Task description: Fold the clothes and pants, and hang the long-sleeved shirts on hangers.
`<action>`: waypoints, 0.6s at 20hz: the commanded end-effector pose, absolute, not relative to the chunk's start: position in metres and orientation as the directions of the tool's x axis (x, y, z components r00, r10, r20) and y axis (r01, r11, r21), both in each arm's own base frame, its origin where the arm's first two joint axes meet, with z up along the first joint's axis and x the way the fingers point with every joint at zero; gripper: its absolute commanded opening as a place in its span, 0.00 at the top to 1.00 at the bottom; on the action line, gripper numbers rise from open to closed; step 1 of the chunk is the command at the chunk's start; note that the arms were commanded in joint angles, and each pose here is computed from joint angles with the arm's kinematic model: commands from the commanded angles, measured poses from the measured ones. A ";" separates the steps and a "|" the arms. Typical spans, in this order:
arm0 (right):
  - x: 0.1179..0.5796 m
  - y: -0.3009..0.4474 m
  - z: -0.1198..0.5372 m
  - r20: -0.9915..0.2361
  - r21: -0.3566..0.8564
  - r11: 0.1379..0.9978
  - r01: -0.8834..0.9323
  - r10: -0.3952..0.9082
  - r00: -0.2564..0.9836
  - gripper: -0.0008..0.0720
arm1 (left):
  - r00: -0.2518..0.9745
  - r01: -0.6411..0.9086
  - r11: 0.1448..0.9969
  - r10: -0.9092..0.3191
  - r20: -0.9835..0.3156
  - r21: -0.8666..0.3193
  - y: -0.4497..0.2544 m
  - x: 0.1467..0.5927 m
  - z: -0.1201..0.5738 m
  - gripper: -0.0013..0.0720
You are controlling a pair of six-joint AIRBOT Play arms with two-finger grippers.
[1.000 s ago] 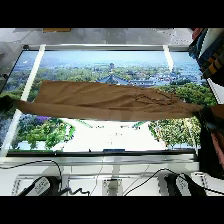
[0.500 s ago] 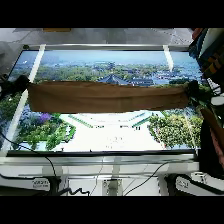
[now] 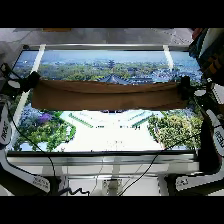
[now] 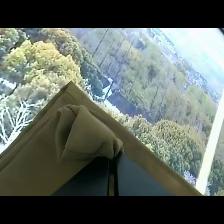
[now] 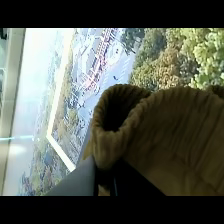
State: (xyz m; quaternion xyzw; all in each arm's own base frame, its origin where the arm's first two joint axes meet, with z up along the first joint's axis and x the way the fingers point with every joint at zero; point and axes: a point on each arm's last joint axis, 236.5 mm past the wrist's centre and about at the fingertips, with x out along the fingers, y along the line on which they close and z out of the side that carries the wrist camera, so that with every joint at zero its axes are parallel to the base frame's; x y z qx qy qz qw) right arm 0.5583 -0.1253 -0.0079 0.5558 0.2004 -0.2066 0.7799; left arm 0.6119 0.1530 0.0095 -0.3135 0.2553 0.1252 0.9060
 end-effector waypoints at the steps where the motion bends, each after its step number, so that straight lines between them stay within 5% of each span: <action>1: 0.567 -0.133 -0.010 -0.513 0.796 0.286 0.534 -0.148 0.845 0.95 | 0.854 -0.389 0.769 0.095 -0.512 -0.506 0.154 0.621 0.007 0.97; 2: 0.567 -0.134 -0.009 -0.511 0.795 0.290 0.532 -0.152 0.846 0.93 | 0.857 -0.390 0.770 0.102 -0.505 -0.506 0.156 0.622 0.009 0.97; 3: 0.567 -0.134 -0.009 -0.511 0.792 0.299 0.532 -0.153 0.846 0.69 | 0.860 -0.389 0.771 0.108 -0.499 -0.504 0.157 0.623 0.010 0.81; 4: 0.567 -0.134 -0.009 -0.511 0.786 0.315 0.532 -0.153 0.846 0.19 | 0.859 -0.387 0.773 0.105 -0.500 -0.503 0.156 0.622 0.011 0.12; 5: 0.567 -0.133 -0.009 -0.516 0.768 0.356 0.532 -0.147 0.844 0.03 | 0.859 -0.382 0.775 0.097 -0.502 -0.504 0.154 0.621 0.014 0.00; 8: 0.568 -0.123 0.007 -0.533 0.691 0.526 0.496 -0.093 0.841 0.05 | 0.870 -0.350 0.796 0.081 -0.486 -0.494 0.151 0.615 0.045 0.02; 12: 0.561 -0.125 0.075 -0.457 0.573 0.729 0.375 -0.096 0.884 0.05 | 0.884 -0.255 0.930 0.114 -0.453 -0.266 0.164 0.582 0.122 0.03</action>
